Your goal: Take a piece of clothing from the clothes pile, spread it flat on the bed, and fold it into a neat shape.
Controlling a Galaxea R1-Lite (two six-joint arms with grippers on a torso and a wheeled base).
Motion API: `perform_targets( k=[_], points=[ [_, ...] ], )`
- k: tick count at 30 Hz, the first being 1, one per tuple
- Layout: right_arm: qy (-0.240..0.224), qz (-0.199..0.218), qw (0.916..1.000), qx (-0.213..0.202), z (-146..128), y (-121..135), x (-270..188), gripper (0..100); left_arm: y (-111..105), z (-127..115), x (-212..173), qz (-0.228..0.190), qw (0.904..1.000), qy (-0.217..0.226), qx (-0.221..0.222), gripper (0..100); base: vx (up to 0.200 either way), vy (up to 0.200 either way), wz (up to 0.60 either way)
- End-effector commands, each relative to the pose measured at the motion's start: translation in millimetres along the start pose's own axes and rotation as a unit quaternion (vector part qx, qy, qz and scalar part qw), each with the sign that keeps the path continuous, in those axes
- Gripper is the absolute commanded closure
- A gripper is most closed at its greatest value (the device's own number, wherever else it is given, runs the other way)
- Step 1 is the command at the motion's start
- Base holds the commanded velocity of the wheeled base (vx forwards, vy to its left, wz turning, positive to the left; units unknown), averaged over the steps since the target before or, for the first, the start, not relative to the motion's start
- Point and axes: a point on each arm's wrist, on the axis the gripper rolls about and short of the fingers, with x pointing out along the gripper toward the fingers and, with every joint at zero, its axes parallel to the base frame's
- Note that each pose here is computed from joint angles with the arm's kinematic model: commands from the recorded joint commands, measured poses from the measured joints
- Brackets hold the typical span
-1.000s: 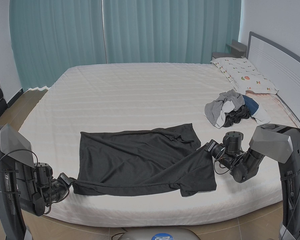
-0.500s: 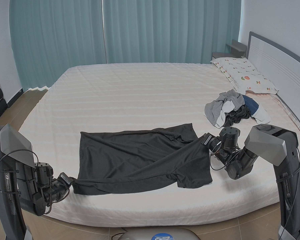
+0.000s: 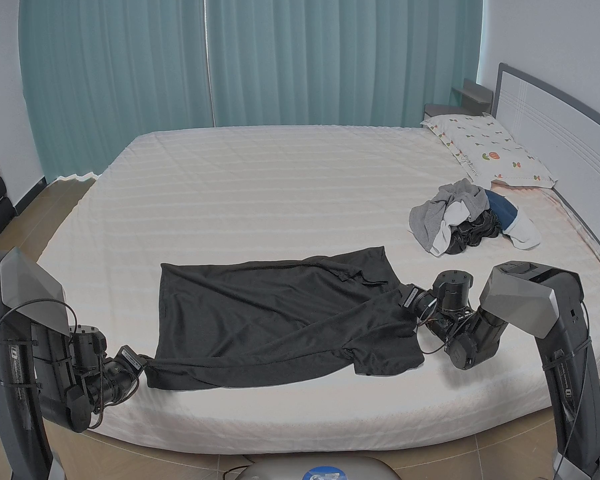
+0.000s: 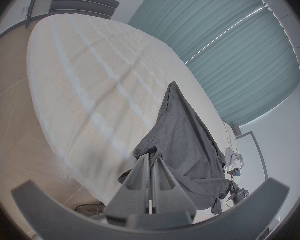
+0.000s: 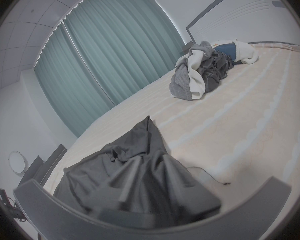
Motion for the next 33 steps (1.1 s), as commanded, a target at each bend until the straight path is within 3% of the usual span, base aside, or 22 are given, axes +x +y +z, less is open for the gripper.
perform_targets(
  k=[1,11,15,20,33],
  points=[
    [0.02,-0.007,0.9998,-0.002,-5,-6,-9,0,-1,1,0,-0.005,1.0,-0.005,0.0,100,0.0,0.0,0.0],
    [0.073,0.01,0.9972,0.011,25,-15,-59,0,-1,1,0,-0.005,1.0,-0.005,0.0,100,0.0,0.0,0.0],
    [0.148,0.035,0.9882,0.018,14,-28,-83,0,-1,1,-1,-0.006,1.0,-0.004,0.0,100,0.0,0.0,0.0],
    [0.197,0.04,0.9793,0.02,-5,-30,-91,0,-1,1,-1,-0.005,1.0,-0.005,0.0,100,0.0,0.0,0.0],
    [0.224,0.055,0.9729,-0.009,-22,-17,-88,0,-2,2,0,-0.007,1.0,-0.006,-0.001,100,0.0,0.0,0.0]
  ],
)
